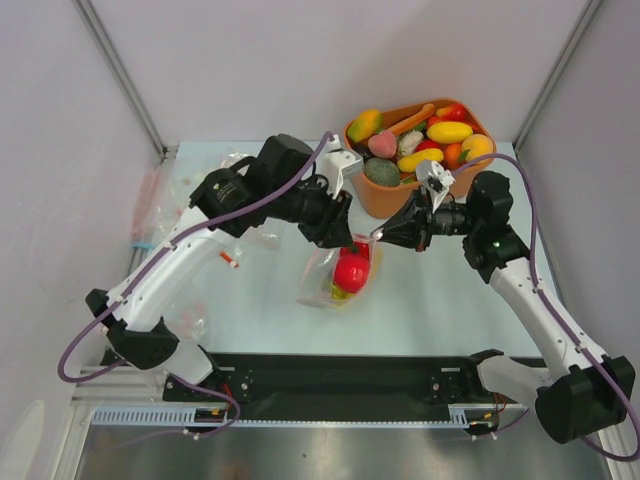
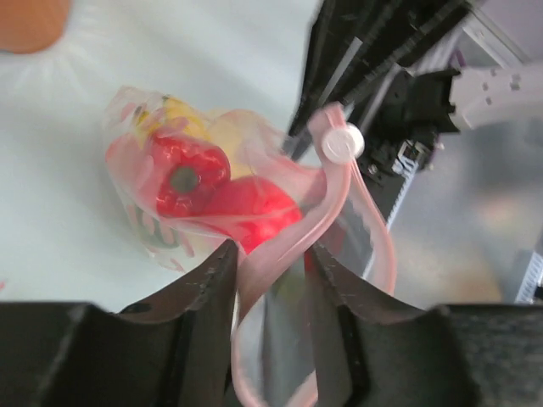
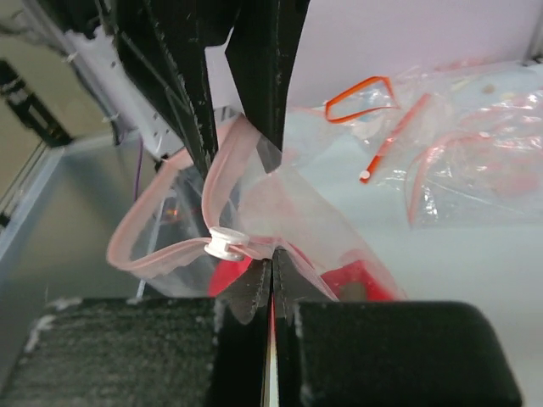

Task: Place the food in the zip-top bag and seal the zipper
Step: Zip the zipper food storage bag at the center of the board.

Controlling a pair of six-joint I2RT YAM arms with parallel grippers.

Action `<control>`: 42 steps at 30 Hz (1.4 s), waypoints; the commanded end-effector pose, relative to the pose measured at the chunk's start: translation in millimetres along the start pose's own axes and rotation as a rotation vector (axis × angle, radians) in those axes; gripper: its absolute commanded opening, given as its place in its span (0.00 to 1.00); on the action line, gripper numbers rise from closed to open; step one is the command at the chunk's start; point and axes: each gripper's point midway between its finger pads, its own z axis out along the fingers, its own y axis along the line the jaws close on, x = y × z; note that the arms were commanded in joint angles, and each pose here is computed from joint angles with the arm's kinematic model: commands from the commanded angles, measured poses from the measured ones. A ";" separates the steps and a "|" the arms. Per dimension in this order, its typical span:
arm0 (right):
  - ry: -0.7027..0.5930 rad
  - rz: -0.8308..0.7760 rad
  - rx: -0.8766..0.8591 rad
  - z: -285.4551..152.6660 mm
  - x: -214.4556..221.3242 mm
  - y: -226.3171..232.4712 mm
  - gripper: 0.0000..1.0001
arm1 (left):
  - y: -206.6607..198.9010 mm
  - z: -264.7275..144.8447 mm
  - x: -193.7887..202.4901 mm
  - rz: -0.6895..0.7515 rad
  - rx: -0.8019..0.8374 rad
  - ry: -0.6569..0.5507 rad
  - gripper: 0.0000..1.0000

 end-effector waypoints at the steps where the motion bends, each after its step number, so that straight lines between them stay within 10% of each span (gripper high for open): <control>1: -0.070 0.032 0.185 -7.0 -38.6 -6.4 0.00 | 14.1 -4.0 -28.2 0.049 -0.100 -0.074 0.43; 16: -0.010 0.389 0.577 -35.3 -29.0 -29.4 0.00 | -25.9 21.0 -120.5 0.316 0.088 -0.335 0.80; 27: -0.013 0.379 0.655 -40.5 -25.3 -25.0 0.00 | -37.8 52.2 -111.9 0.390 0.145 -0.282 0.50; 42: -0.003 0.339 0.502 -24.1 -19.3 -16.6 0.00 | -29.4 32.2 -89.1 0.369 0.047 -0.307 0.68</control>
